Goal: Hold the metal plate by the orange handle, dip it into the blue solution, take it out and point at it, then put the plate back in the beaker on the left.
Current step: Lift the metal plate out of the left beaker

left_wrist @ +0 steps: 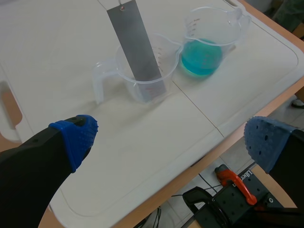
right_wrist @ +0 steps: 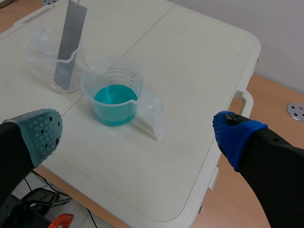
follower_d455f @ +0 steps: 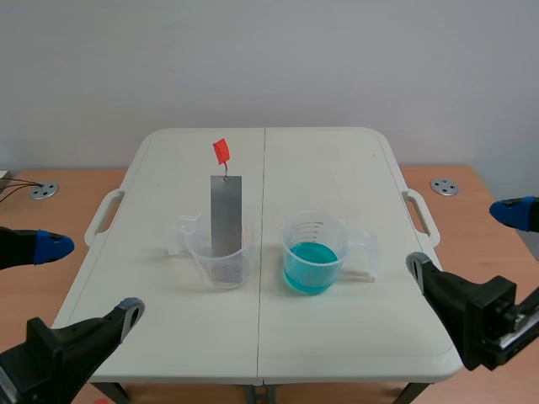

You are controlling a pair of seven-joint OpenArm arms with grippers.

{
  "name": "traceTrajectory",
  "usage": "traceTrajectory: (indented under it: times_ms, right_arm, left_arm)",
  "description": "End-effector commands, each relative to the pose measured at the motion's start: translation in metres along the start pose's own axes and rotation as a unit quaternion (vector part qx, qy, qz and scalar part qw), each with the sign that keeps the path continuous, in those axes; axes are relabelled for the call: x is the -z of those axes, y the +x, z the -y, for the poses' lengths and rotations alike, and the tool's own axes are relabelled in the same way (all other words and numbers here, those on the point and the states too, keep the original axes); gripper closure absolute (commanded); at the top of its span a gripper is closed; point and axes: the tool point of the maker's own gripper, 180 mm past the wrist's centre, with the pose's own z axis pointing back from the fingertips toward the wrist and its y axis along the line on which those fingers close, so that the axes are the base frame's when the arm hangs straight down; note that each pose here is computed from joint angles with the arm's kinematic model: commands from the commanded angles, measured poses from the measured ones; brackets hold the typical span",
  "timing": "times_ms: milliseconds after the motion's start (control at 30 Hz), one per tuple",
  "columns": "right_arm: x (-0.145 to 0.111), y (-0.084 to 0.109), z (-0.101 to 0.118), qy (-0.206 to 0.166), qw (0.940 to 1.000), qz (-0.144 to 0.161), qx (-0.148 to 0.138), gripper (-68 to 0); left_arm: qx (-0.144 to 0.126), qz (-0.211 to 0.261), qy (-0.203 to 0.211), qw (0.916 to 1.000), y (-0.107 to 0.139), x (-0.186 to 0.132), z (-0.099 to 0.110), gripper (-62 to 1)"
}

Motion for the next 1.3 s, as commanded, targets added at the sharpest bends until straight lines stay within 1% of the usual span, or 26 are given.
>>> traceTrajectory:
  times_ms: [0, 933, 1167, 1267]
  right_arm:
    - [-0.0001, 0.0102, 0.0020, -0.003, 0.9999, 0.016, -0.005, -66.3]
    - [0.0002, 0.0109, 0.0023, -0.003, 0.9998, 0.018, -0.005, -66.3]
    - [0.0000, 0.0143, 0.0023, -0.003, 0.9996, 0.027, -0.005, -66.3]
    - [-0.0002, 0.0175, 0.0023, -0.003, 0.9993, 0.036, -0.005, -66.3]
  left_arm:
    - [-0.006, 0.006, -0.001, 1.0000, 0.0032, -0.0003, 0.0021, -62.3]
    - [-0.005, 0.011, 0.003, 0.9999, 0.0056, 0.0003, 0.0000, -62.3]
    - [-0.003, 0.008, 0.003, 1.0000, 0.0046, 0.0003, 0.0000, -62.3]
    - [-0.003, 0.008, 0.003, 1.0000, 0.0044, 0.0003, -0.0001, -62.3]
